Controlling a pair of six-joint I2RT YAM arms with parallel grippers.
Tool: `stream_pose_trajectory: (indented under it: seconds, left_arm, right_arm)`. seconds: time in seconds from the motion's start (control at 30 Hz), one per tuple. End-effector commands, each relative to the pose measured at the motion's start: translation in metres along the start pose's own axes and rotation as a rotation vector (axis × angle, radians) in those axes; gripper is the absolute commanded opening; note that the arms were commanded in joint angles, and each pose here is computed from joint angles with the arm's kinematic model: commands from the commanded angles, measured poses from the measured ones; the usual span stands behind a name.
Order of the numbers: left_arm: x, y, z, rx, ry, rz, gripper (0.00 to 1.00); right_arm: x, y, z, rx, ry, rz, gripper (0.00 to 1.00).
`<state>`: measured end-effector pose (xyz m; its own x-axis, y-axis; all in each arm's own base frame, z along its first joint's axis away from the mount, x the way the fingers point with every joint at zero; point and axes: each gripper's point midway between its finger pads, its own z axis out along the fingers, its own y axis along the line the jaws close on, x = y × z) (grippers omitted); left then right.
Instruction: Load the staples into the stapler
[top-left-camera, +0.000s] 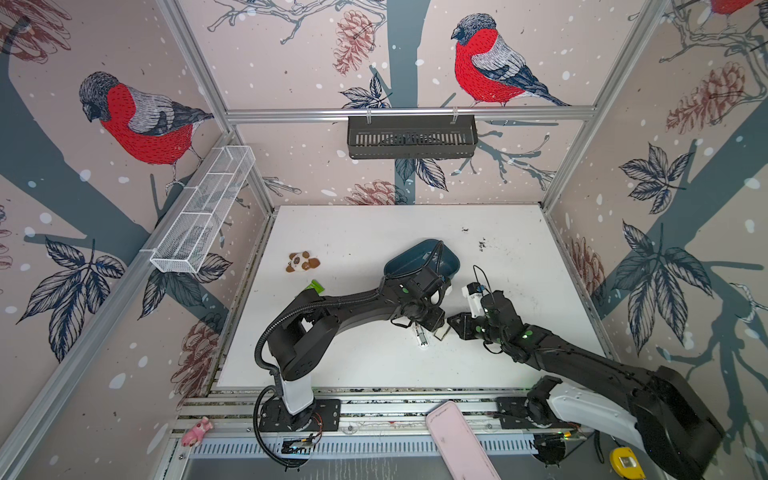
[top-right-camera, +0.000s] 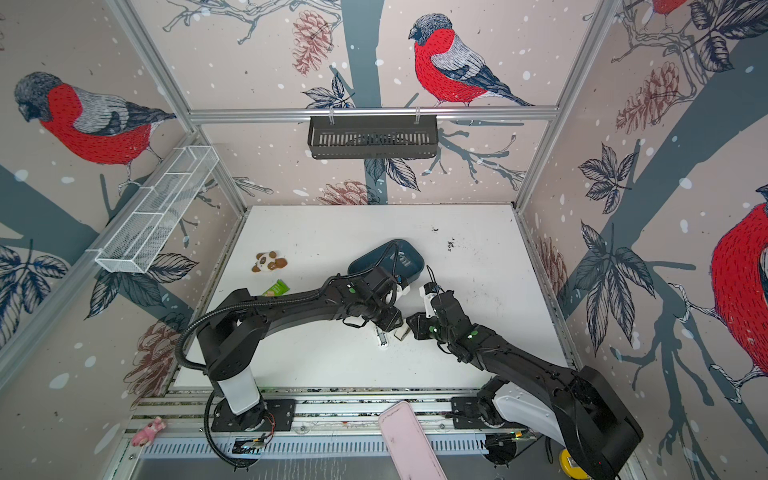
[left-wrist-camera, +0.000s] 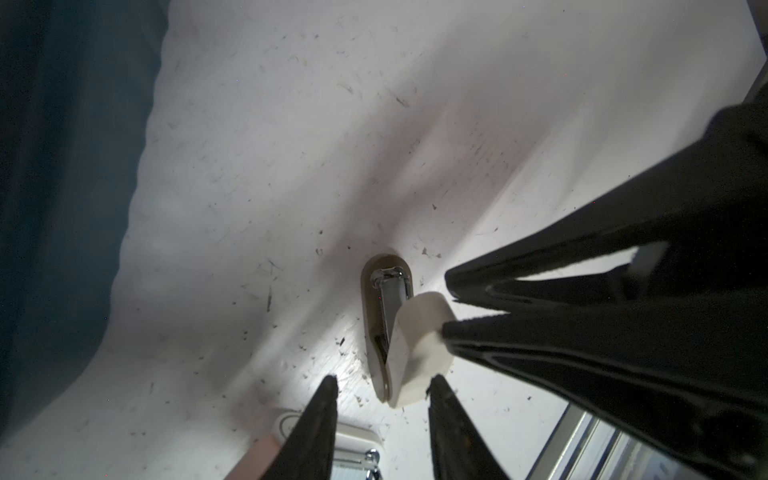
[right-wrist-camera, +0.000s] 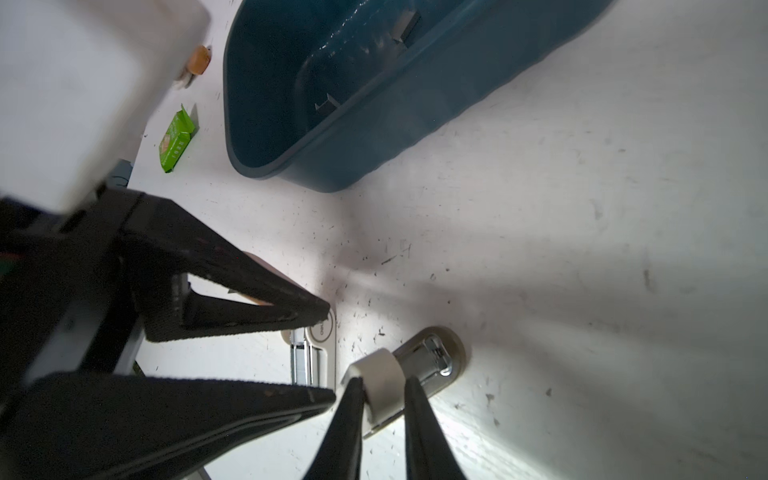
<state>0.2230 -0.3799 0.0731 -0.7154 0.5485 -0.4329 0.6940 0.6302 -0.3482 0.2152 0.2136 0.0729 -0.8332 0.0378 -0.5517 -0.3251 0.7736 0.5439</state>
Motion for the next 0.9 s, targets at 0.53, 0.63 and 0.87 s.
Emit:
stream_pose_trajectory:
  seconds: [0.53, 0.63, 0.87]
  left_arm:
    - [-0.013, -0.004, 0.016, 0.040, -0.025, 0.005, 0.29]
    - [-0.012, -0.002, 0.018, 0.034, -0.018, 0.008, 0.25]
    - [-0.005, 0.001, 0.020, 0.027, -0.003, 0.003, 0.19]
  right_arm:
    - [-0.005, -0.003, 0.009, -0.001, -0.005, -0.020, 0.16]
    - [-0.004, -0.005, 0.011, -0.001, 0.000, -0.015, 0.16]
    - [0.001, -0.008, 0.013, 0.001, 0.010, -0.007, 0.16]
